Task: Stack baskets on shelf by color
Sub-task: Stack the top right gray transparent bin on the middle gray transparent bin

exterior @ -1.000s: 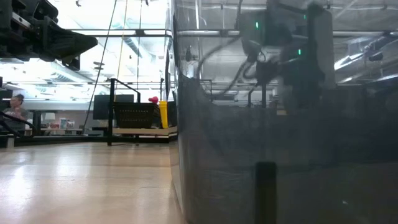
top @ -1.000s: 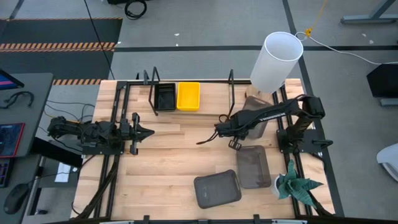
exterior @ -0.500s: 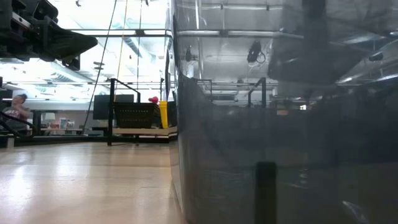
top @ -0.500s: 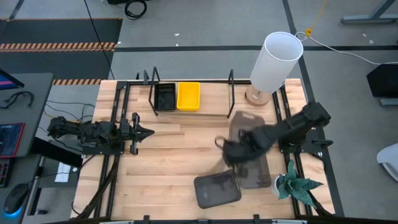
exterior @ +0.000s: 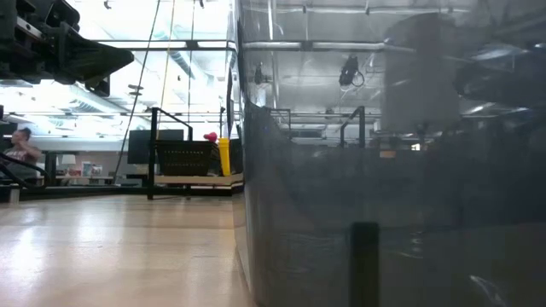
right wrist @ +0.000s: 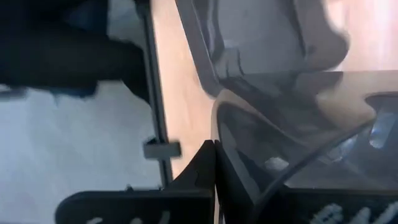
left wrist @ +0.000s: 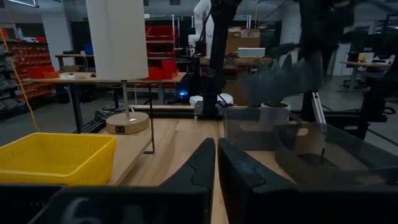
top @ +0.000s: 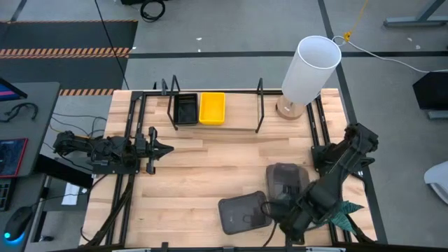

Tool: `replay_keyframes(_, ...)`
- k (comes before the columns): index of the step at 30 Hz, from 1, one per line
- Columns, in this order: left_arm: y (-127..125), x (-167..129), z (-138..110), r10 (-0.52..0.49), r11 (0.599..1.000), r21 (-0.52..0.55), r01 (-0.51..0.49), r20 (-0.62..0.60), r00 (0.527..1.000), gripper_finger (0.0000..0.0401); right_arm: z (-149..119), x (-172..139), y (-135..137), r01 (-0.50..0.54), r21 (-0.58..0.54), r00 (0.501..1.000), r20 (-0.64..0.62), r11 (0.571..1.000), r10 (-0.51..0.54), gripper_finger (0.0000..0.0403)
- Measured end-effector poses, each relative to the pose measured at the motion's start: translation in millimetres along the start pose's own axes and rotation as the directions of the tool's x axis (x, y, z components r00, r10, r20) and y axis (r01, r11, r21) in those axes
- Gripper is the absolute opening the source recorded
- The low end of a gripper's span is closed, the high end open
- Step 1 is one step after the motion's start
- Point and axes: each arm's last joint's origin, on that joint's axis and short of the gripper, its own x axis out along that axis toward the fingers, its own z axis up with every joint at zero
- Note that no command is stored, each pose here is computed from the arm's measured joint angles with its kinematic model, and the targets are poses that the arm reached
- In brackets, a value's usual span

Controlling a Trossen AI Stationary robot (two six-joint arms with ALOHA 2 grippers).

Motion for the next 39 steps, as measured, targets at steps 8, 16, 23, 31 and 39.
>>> replay_keyframes(8, 0.0, 0.0, 0.0, 0.000, 1.000, 0.000, 0.000, 0.000, 1.000, 0.0034, 4.4, 39.3, -0.4, 0.091, -0.095, 0.981, -0.162, 0.991, -0.106, 0.0005)
replay_keyframes(16, 0.0, 0.0, -0.2, 0.000, 1.000, 0.000, 0.000, -0.001, 1.000, 0.0028, 20.4, 55.9, -14.9, 0.144, -0.113, 0.961, -0.221, 0.983, -0.166, 0.0005)
replay_keyframes(23, 0.0, 0.0, -0.1, 0.001, 1.000, 0.000, -0.001, -0.001, 1.000, 0.0028, 22.4, 54.1, -22.5, 0.157, -0.100, 0.948, -0.263, 0.982, -0.179, 0.0006)
replay_keyframes(31, 0.0, 0.0, -0.1, 0.001, 1.000, 0.000, -0.001, 0.000, 1.000, 0.0038, 24.0, 54.9, -20.3, 0.139, -0.093, 0.957, -0.245, 0.986, -0.158, 0.0006)
replay_keyframes(39, 0.0, 0.0, -0.1, 0.001, 1.000, 0.000, -0.001, 0.000, 1.000, 0.0028, 22.5, 61.7, -20.9, 0.155, -0.099, 0.960, -0.219, 0.983, -0.173, 0.0007)
